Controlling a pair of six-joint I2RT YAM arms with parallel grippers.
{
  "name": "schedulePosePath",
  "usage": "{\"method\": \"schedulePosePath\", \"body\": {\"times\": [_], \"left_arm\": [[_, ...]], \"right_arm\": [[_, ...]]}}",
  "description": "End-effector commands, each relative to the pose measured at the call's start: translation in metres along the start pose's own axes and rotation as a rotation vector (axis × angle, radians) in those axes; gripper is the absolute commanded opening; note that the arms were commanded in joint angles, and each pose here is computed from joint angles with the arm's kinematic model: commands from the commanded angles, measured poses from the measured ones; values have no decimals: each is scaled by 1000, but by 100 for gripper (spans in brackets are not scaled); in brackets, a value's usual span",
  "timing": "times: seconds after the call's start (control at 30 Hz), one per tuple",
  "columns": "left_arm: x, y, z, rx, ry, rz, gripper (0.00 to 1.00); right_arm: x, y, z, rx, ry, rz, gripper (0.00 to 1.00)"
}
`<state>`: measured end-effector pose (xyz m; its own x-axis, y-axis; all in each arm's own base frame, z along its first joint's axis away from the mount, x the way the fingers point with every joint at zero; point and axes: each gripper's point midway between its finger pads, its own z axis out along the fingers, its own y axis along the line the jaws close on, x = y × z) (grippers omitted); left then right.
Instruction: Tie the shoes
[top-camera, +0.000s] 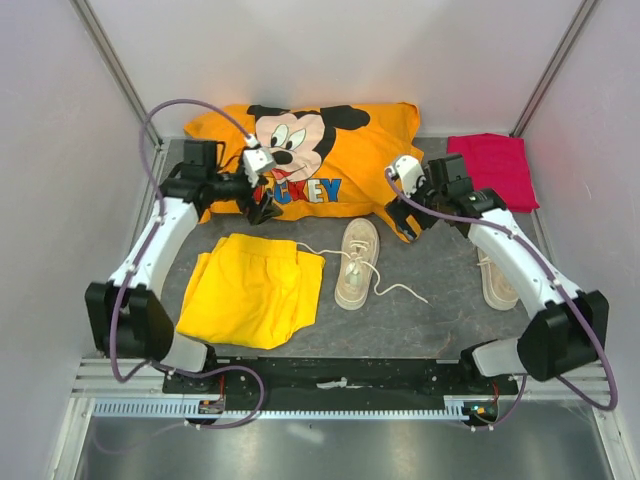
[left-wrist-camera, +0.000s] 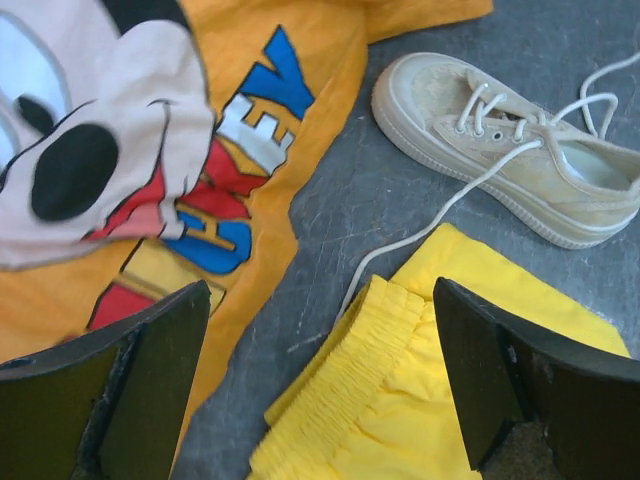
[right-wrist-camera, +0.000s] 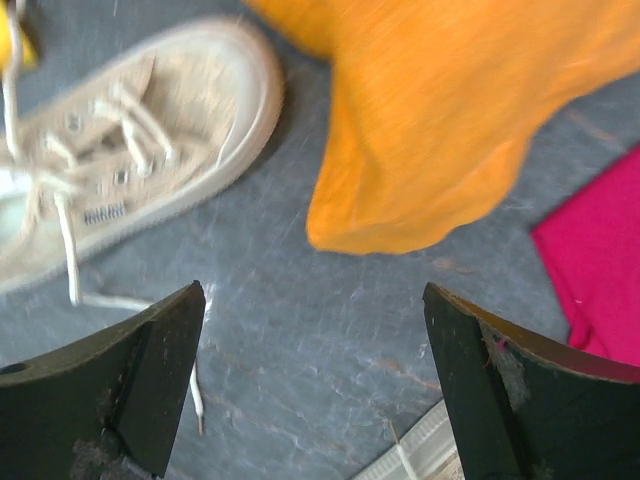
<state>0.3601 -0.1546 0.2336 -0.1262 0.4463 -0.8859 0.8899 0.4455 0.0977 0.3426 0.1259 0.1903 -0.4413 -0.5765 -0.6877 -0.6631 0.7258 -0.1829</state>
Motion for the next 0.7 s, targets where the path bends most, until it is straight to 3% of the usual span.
{"method": "schedulePosePath", "body": {"times": [0.0,0.1,0.2,0.33,0.43,0.67], "left_arm": [[16,-16,37,171,44,203,99],[35,-19,57,250,76,283,95],[51,-18,77,319,114,304,84],[74,-16,100,398,147,369,59],[94,-9,119,444,186,443,49],[142,-1,133,568,292,562,37]], "right_arm": [[40,30,10,-210,126,-194,98],[66,39,13,-248,167,-241,98],[85,47,14,-279,219,-232,98],[105,52,18,-305,286,-218,98],[115,53,23,-298,333,-184,98],[135,53,30,-318,416,-201,98]]}}
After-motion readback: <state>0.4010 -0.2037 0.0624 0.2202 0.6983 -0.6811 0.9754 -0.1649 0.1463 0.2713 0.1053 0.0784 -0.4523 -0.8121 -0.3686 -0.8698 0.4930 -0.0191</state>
